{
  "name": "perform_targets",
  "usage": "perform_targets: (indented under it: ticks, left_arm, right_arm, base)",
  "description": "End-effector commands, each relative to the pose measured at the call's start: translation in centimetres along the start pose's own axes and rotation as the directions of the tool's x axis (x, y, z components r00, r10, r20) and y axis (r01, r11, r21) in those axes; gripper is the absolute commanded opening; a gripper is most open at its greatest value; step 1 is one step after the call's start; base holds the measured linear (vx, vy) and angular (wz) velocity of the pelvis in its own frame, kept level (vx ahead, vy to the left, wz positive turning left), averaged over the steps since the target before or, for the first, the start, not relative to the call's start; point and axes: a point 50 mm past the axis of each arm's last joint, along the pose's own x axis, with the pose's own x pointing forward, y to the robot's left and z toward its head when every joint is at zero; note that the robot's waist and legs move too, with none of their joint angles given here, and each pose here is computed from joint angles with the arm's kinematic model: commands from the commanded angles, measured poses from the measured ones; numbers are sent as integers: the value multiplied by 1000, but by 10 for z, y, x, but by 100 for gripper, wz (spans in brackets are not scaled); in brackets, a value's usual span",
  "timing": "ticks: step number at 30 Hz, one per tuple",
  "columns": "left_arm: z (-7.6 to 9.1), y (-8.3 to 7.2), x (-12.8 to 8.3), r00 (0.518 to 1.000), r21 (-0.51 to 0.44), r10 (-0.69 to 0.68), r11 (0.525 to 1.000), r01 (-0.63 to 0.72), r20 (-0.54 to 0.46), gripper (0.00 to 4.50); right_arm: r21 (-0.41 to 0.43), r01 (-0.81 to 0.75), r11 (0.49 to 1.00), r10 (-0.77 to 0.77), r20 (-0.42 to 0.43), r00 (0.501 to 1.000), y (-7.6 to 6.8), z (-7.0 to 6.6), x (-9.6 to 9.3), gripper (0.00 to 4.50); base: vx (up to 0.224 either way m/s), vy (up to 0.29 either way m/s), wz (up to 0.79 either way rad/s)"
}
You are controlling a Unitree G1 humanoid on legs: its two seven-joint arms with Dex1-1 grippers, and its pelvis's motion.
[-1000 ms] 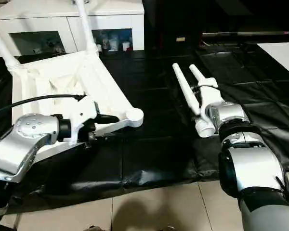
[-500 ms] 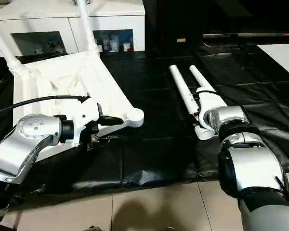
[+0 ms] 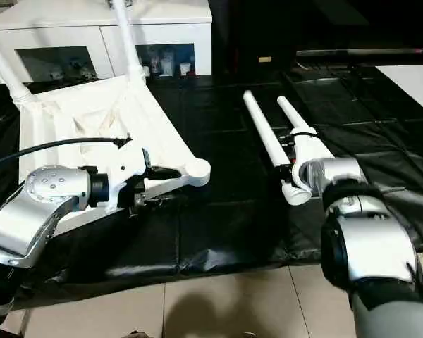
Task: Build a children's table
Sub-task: Pick table leg
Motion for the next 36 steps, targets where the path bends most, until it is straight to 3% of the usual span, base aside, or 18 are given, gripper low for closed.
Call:
perform_targets:
  ticks: [1, 3, 5, 8, 9, 10, 11, 12, 13, 14, 15, 17, 24, 31, 36]
  left_arm:
    - [3, 5, -1, 999, 18, 34, 999, -34, 6, 269]
    - [4, 8, -1, 998, 25, 64, 998, -64, 25, 269]
    - [10, 15, 1, 989, 0, 129, 992, -130, 67, 269]
    - [20, 27, 5, 963, -93, 229, 972, -217, 140, 269]
    - [28, 34, 10, 934, -227, 303, 939, -259, 189, 287]
    - [29, 34, 10, 933, -231, 305, 938, -260, 191, 287]
    - [34, 36, 14, 916, -294, 334, 919, -264, 221, 297]
    - [48, 35, 22, 892, -368, 337, 904, -218, 300, 307]
    - [48, 35, 22, 892, -368, 337, 904, -218, 300, 307]
    - [54, 33, 25, 884, -385, 330, 902, -194, 330, 318]
    - [62, 31, 33, 875, -437, 325, 887, -150, 359, 325]
    - [65, 32, 37, 872, -484, 338, 864, -138, 355, 338]
    - [73, 40, 42, 849, -618, 399, 778, -114, 346, 394]
    - [76, 38, 42, 850, -634, 398, 766, -101, 345, 447]
    - [77, 38, 42, 851, -622, 401, 774, -117, 340, 450]
  right_arm:
    - [23, -35, 999, 34, 35, 999, 4, -3, 3, 188]
    - [26, -83, 996, 79, 126, 989, 6, 4, 2, 188]
    - [-1, -145, 989, 140, 285, 948, 9, 19, -3, 188]
    - [-3, -284, 959, 264, 378, 888, 19, 33, -11, 187]
    - [-14, -408, 913, 373, 435, 820, 31, 40, -20, 187]
    - [-15, -411, 911, 376, 436, 817, 32, 40, -20, 187]
    - [-30, -469, 883, 429, 459, 778, 38, 42, -25, 187]
    - [-77, -585, 808, 541, 490, 683, 52, 42, -37, 187]
    - [-77, -585, 808, 541, 490, 683, 52, 42, -37, 187]
    - [-100, -622, 776, 580, 501, 643, 58, 41, -42, 187]
    - [-139, -698, 703, 658, 501, 562, 68, 35, -52, 186]
    - [-149, -734, 662, 693, 492, 526, 72, 31, -56, 186]
    - [-166, -779, 605, 741, 475, 475, 82, 21, -70, 186]
    - [-180, -795, 579, 765, 459, 453, 88, 18, -77, 186]
    - [-192, -812, 551, 785, 448, 427, 95, 16, -83, 186]
  base:
    - [0, 0, 0]
    - [0, 0, 0]
    - [0, 0, 0]
    - [0, 0, 0]
    - [0, 0, 0]
    - [0, 0, 0]
    - [0, 0, 0]
    - [0, 0, 0]
    - [0, 0, 0]
    - [0, 0, 0]
    - [0, 0, 0]
    - [0, 0, 0]
    - [0, 0, 0]
    - [0, 0, 0]
    - [0, 0, 0]
